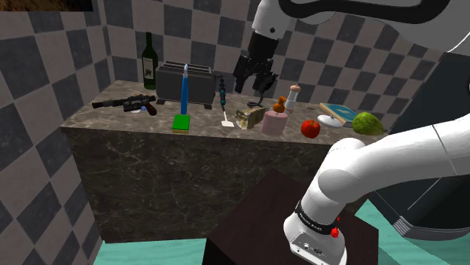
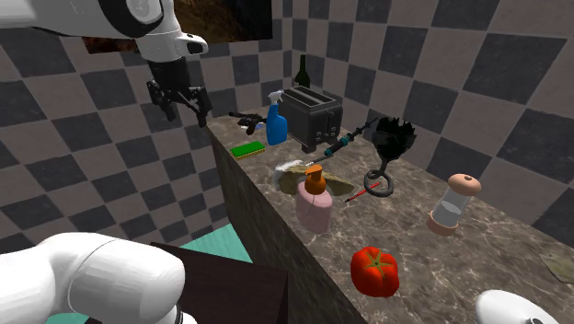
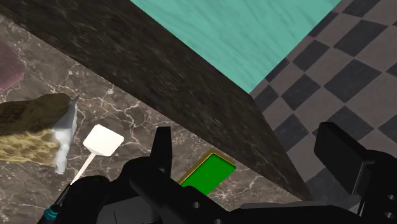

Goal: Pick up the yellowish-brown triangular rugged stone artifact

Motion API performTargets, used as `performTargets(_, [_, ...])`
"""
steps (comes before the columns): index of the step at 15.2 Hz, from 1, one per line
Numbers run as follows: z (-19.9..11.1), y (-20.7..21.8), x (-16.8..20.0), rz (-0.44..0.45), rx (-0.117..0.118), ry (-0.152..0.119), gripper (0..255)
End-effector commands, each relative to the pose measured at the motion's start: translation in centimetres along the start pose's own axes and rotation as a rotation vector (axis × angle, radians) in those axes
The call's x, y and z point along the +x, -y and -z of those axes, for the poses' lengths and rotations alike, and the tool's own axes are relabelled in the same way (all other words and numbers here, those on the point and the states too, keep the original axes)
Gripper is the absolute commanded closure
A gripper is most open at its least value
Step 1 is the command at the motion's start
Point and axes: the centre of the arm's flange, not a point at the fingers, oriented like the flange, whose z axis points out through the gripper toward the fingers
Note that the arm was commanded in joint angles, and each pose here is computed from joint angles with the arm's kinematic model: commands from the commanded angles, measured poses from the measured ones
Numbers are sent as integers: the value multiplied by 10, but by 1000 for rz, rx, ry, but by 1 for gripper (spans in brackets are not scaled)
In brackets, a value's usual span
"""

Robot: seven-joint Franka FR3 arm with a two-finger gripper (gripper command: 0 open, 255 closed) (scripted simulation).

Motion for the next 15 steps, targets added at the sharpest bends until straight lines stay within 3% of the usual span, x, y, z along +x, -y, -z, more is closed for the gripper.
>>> performTargets(1, [0,0,0,0,0,0,0])
performTargets(15, [-113,-73,137,-133,-323,239,0])
